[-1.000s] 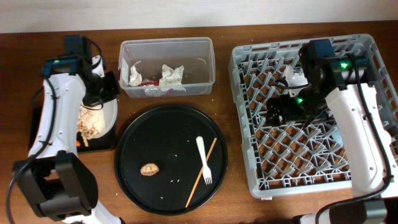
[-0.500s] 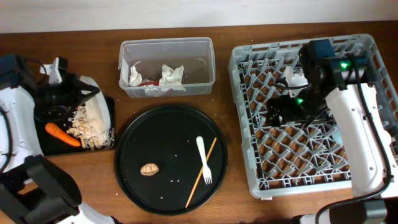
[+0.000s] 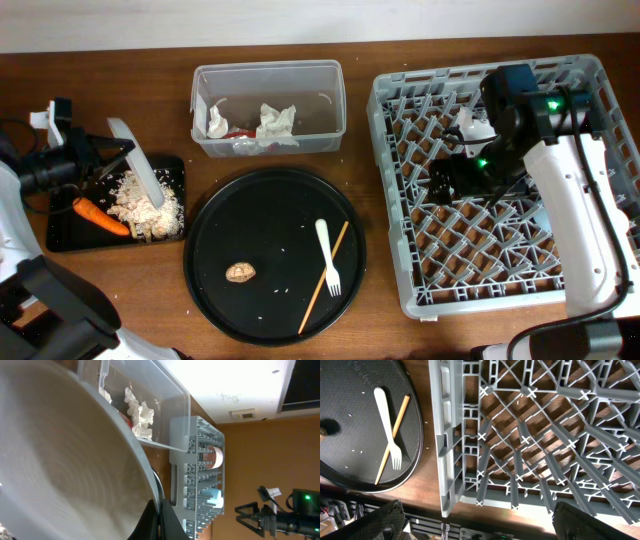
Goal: Sort waste into correct bins and load items into the dishwasher rack
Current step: 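Tip the white plate over the black tray to dump the rice, then set the empty white plate back on the round tray with the left gripper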
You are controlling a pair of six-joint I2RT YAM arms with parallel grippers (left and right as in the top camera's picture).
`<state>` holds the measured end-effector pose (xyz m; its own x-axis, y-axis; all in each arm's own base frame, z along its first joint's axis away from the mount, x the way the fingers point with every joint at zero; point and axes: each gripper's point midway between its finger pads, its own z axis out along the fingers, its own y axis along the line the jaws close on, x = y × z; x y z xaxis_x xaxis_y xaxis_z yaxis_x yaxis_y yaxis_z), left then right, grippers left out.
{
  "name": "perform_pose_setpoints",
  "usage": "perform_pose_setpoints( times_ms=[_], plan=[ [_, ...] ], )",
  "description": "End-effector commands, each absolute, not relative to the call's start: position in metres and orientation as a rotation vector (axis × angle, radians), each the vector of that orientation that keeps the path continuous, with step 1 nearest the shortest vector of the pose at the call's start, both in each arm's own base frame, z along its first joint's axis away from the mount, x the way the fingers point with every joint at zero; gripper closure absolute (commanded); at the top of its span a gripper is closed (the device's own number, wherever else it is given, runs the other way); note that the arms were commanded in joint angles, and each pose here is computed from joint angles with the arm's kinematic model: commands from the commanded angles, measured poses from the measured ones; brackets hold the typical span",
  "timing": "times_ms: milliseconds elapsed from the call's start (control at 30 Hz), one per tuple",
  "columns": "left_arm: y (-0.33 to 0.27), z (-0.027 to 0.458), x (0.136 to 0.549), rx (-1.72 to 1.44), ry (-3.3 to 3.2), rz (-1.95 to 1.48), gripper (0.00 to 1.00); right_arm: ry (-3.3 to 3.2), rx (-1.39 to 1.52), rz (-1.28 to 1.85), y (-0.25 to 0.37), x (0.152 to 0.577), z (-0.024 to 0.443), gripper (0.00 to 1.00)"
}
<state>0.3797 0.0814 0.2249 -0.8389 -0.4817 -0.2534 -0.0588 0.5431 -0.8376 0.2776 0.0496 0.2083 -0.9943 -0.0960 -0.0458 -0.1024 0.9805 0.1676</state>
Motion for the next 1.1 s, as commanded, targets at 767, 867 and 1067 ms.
perform_pose_setpoints(
  times_ms=[767, 867, 1067],
  plan=[
    [-0.16, 0.186, 0.299, 0.43, 2.995, -0.576, 1.0, 3.105, -0.158, 0.228, 0.046, 0.272, 0.21, 0.02],
    [-0.191, 0.154, 0.287, 0.458, 3.012, -0.386, 0.99, 3.105, -0.159, 0.228, 0.046, 0.272, 0.21, 0.02],
    [-0.219, 0.089, 0.263, 0.469, 3.021, -0.286, 0.98, 3.105, -0.159, 0.228, 0.046, 0.272, 0.21, 0.02]
  ],
)
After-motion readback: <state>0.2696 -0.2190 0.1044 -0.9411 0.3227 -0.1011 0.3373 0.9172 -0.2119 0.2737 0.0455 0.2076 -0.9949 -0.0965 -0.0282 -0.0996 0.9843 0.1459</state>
